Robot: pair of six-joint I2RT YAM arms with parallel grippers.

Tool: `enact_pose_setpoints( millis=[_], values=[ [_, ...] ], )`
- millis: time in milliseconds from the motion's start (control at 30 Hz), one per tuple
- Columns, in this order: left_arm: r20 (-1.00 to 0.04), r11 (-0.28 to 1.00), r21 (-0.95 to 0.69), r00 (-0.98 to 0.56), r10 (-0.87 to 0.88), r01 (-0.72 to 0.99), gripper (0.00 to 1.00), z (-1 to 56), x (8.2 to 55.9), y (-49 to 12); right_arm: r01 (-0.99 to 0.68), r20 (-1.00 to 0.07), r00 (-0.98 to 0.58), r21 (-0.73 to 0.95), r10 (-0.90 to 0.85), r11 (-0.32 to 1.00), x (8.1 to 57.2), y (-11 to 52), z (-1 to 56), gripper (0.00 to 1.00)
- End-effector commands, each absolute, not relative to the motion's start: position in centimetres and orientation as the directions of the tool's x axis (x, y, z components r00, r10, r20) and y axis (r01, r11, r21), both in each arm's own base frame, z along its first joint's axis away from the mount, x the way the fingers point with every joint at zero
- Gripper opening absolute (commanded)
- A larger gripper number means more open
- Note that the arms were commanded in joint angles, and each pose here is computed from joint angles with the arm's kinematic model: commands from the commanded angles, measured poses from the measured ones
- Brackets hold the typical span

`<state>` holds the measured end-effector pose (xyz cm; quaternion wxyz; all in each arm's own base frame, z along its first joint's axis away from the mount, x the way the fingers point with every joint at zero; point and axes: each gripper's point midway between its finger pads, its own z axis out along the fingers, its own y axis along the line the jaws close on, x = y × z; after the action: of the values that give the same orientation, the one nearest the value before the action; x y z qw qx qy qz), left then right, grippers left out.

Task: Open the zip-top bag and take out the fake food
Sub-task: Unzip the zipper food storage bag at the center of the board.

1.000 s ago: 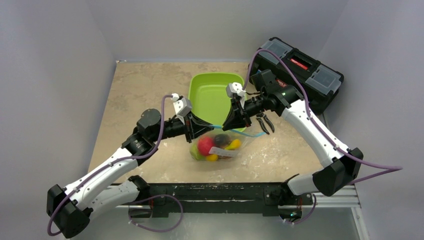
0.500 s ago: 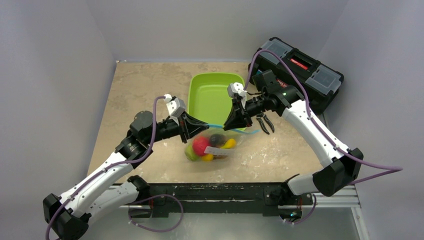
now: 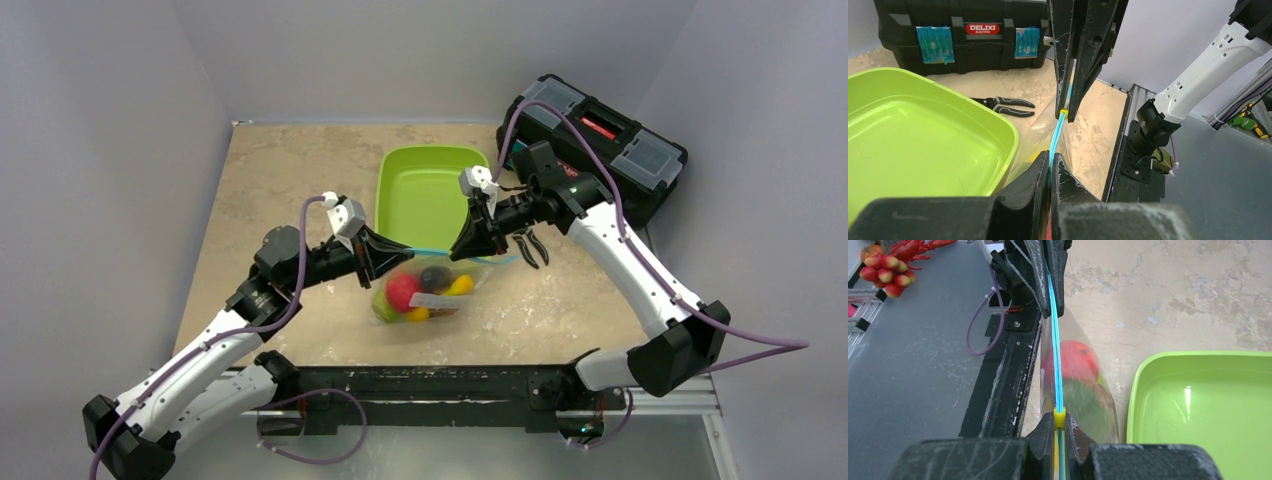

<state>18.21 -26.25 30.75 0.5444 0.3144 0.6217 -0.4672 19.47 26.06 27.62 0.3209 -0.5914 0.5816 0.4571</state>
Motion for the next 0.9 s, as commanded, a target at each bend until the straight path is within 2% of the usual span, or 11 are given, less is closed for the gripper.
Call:
enact_pose_setpoints(
  millis=[0, 867],
  values=[
    [-0.979, 0.395, -0.177, -0.119, -0.166, 0.902, 0.0, 33.0, 18.6, -25.4, -0.987, -0.913, -0.082, 0.129, -0.401, -0.092, 19.4, 25.0, 27.8, 0.0],
    [-0.982, 0.422, -0.159, -0.1, -0.158, 0.893, 0.0, 32.9, 18.7, -24.7, -0.993, -0.912, -0.091, 0.113, -0.399, -0.032, 20.6, 23.0, 26.9, 0.0]
  ],
)
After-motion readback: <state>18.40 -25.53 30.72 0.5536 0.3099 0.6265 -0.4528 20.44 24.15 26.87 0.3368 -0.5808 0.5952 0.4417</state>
